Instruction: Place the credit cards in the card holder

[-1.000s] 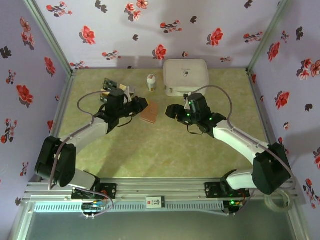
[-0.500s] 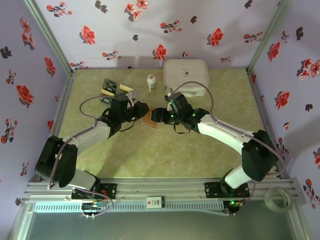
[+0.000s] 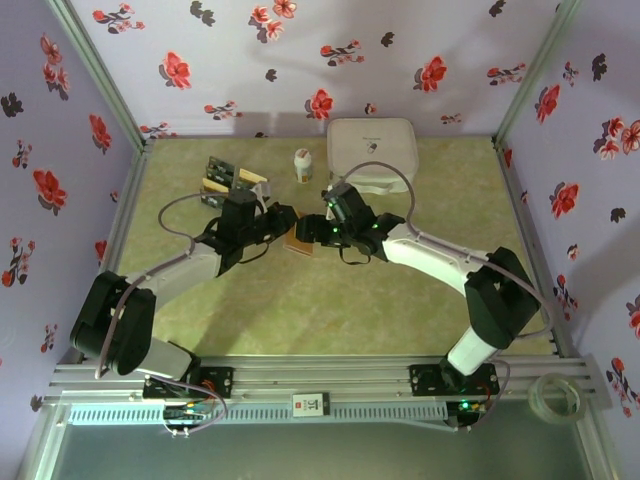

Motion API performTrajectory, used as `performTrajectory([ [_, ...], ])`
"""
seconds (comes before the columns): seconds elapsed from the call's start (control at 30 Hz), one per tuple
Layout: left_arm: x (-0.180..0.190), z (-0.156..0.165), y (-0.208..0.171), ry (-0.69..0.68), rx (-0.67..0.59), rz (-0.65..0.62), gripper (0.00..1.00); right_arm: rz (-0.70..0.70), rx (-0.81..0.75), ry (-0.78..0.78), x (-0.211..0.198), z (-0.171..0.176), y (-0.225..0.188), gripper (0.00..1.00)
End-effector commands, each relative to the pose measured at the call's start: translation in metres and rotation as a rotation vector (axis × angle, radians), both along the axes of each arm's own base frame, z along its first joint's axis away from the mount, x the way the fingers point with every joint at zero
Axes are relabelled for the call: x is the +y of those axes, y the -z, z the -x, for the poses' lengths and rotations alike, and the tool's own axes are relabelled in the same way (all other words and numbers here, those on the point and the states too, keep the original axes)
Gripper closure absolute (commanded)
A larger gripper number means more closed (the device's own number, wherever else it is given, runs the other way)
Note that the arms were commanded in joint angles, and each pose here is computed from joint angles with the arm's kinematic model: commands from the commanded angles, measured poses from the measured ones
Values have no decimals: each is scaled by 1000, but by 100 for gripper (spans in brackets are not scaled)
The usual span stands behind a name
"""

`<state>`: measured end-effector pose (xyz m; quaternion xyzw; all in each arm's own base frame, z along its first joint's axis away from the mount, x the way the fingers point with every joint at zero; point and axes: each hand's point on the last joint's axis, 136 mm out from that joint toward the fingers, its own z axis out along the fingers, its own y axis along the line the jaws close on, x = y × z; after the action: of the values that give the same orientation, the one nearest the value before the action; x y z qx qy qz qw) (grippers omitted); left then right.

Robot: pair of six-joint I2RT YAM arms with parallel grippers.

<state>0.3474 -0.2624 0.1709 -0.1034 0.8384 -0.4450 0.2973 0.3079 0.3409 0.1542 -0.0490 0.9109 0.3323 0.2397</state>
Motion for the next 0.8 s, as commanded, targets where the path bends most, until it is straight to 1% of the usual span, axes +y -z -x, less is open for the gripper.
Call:
performTrajectory([
  [0.0,-5,3,-17,13,-45,42,100,58,-16,56,-7,-6,14,36],
  [0.13,-5,3,-18,12,-50,41,100,189,6,105,-38,2,41,42],
  [0.27,-4,3,-19,16,-55,32,100,332,35,211,-95,10,63,48],
  [0.37,-4,3,-17,20,-55,16,100,346,70,294,-135,17,67,51],
  [0.43,-5,2,-16,23,-55,10,100,291,63,326,-148,19,58,51],
  [0.53,-6,1,-13,25,-53,4,100,204,30,333,-151,22,37,51],
  [0.6,-6,0,-11,25,-52,2,100,126,23,306,-142,23,23,50],
  [0.77,-7,-1,-9,27,-52,-3,100,-136,40,198,-94,18,-7,50],
])
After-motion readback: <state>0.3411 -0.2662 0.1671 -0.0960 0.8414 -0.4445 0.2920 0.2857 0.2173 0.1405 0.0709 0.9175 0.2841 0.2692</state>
